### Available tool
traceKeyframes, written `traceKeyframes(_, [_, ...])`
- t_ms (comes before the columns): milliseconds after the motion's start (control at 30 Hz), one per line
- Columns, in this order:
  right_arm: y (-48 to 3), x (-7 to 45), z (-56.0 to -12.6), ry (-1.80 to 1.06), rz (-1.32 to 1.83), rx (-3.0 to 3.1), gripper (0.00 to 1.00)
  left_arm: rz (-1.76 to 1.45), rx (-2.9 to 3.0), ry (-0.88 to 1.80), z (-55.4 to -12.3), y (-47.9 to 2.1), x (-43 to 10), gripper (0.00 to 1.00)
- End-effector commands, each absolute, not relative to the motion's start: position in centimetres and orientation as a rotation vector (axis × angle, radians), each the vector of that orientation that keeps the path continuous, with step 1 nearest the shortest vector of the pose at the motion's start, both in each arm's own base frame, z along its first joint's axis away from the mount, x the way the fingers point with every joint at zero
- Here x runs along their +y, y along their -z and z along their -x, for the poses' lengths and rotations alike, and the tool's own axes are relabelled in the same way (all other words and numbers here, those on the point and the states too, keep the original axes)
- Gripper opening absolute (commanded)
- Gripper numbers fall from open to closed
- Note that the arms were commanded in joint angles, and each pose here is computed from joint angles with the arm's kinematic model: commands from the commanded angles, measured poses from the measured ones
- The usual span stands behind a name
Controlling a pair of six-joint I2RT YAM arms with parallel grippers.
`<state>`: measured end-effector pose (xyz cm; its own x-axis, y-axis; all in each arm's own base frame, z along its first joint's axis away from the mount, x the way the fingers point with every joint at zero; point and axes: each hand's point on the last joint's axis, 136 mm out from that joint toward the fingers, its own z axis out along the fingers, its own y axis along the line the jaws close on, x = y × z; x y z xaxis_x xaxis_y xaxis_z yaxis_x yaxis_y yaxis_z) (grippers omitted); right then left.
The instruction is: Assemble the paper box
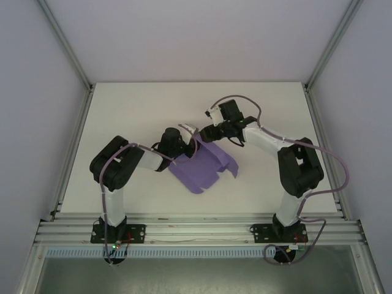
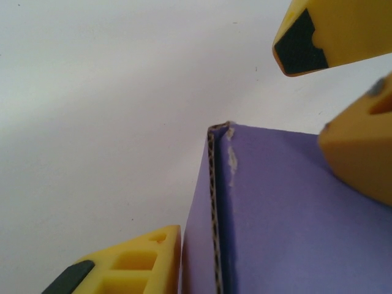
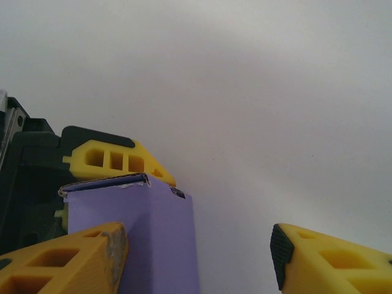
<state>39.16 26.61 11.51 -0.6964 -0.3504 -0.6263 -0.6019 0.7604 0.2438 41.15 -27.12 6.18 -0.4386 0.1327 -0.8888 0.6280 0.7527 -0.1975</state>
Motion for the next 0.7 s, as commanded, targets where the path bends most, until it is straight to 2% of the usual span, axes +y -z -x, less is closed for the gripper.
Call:
traceKeyframes(0, [-5.3,24.3,-35.9,-0.497,0.743,2.639,0.64,-0.540,1.942,0.655,-42.8,-7.3,-27.6,0.17])
traceKeyframes(67, [-5.5,24.6,-36.0,-0.519,0.741,2.633,0.64,-0.516,1.951,0.662,-43.2,-7.0,-27.6,0.14])
traceKeyframes(200, [-5.5,24.6,-35.9,-0.528,0.719,2.639,0.65,-0.454,1.930,0.679,-43.6,-7.6,-27.5,0.00])
traceKeyframes(333, [-7.6,24.1,-36.2,-0.509,0.658,2.592,0.68,-0.396,1.908,0.662,-43.6,-8.7,-26.8,0.00])
traceKeyframes(433, [-11.9,23.0,-36.4,-0.463,0.589,2.477,0.72,-0.363,1.970,0.631,-43.5,-8.5,-26.0,0.00])
traceKeyframes(533, [-15.9,22.3,-34.4,-0.487,0.654,2.348,0.75,-0.333,2.010,0.631,-42.8,-9.4,-25.4,0.00])
traceKeyframes(667, [-17.6,20.0,-32.1,-0.391,0.714,2.278,0.82,-0.308,2.110,0.636,-41.6,-9.3,-24.6,0.00])
